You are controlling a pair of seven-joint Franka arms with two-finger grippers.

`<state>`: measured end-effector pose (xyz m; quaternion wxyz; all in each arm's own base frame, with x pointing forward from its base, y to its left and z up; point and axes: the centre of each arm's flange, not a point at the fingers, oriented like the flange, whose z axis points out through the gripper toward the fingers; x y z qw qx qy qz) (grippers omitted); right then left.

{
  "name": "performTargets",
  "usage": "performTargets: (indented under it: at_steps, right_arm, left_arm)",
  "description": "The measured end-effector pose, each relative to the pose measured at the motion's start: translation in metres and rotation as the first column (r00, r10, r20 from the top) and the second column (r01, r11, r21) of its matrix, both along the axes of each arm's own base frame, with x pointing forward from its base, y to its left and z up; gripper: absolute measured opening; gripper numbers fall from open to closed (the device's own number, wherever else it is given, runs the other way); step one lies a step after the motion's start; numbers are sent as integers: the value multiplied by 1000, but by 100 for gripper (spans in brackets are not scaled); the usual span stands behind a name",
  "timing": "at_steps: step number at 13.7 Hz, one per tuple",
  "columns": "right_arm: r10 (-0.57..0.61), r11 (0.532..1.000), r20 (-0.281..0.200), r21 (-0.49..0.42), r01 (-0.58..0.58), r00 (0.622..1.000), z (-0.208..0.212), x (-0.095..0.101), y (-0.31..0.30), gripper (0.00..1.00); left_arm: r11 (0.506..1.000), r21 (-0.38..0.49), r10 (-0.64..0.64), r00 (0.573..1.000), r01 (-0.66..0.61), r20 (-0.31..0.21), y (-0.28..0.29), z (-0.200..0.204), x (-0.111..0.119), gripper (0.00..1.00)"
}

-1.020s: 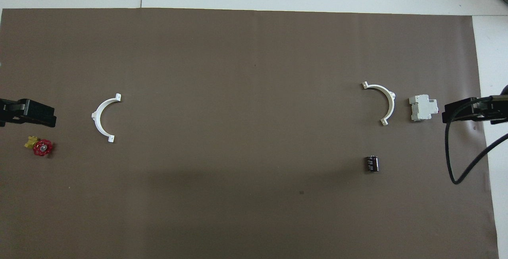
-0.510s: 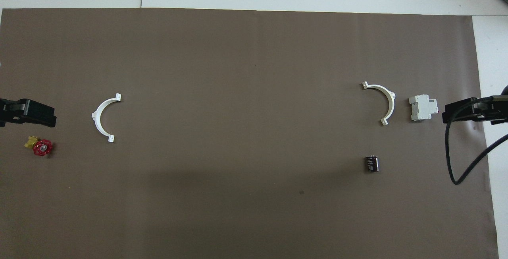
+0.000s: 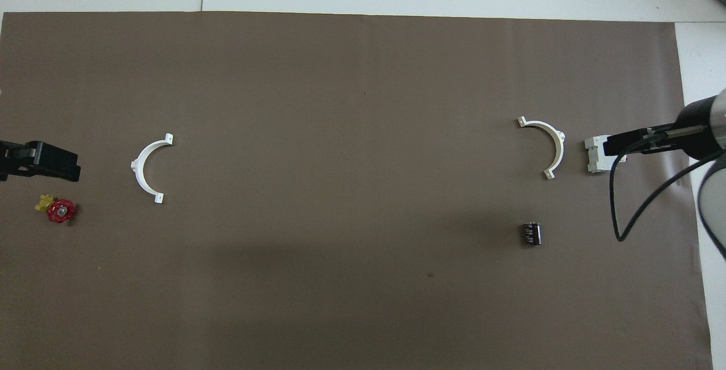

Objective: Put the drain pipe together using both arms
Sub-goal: 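Reach the right gripper to the white half-ring and grasp it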

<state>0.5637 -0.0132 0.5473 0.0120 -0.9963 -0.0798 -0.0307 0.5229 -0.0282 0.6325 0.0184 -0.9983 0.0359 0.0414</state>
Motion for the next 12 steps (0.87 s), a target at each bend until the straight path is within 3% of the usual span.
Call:
performTargets:
  at_steps: [2,6,8,12]
  right_arm:
    - [128,992,3,-6,-128,992,-63,21,0,100]
    - [389,921,29,-45,-388,921,-176,57,-11,100]
    - [469,882,49,-73,-465,882,-212,61,-17,99]
    - [513,858,51,-71,-509,857,-239,57,-39,94]
  left_arm:
    - [1000,0,0,1000,0,0,0,0,0,100]
    - [1000,0,0,1000,0,0,0,0,0,100]
    - [1000,0,0,1000,0,0,0,0,0,100]
    - [1000,0,0,1000,0,0,0,0,0,100]
